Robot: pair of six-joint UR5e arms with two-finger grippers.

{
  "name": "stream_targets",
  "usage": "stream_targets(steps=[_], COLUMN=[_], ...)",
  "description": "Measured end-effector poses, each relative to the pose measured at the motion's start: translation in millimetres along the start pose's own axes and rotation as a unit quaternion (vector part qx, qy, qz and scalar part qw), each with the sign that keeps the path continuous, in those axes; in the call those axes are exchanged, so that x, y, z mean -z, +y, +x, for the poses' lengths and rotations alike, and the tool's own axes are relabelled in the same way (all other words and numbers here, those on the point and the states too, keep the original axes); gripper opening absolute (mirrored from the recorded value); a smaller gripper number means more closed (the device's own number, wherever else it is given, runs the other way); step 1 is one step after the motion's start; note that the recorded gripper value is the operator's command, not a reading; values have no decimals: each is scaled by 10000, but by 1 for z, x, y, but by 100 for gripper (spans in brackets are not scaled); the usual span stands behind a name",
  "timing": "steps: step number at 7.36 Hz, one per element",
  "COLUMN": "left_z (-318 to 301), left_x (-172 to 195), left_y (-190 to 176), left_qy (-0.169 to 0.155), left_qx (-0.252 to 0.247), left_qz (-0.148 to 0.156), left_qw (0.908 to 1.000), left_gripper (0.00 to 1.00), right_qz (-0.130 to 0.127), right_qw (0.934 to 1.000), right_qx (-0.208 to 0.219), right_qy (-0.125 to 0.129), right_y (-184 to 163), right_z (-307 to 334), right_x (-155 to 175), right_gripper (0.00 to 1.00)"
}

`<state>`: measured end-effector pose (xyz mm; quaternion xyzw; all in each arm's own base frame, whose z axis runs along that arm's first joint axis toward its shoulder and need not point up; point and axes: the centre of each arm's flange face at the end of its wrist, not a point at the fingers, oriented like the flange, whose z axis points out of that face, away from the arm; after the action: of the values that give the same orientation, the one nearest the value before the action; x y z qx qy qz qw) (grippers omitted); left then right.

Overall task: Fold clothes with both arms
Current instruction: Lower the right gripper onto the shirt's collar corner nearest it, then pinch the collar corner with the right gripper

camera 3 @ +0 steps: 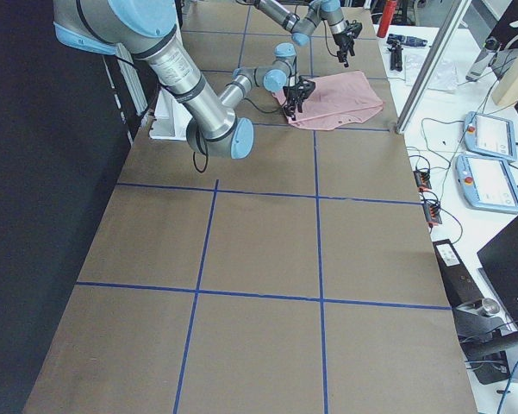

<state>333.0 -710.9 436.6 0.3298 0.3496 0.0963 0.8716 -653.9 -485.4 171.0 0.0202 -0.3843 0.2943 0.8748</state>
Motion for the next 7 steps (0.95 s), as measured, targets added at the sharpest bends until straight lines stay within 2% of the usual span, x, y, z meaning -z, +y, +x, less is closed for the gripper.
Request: stream_targets(steps=[7], left_z=[-4], left_x=[-2], left_y=[7], left_qy=[-12], left_qx=[4], left_qz=[-19], left_qw=[10000], left_gripper=[100], right_qz=[-35], right_qw=[10000], right_qx=[37], right_qy=[3], right_y=[9], right_z=[7], right_x=[-19], right_gripper=[61])
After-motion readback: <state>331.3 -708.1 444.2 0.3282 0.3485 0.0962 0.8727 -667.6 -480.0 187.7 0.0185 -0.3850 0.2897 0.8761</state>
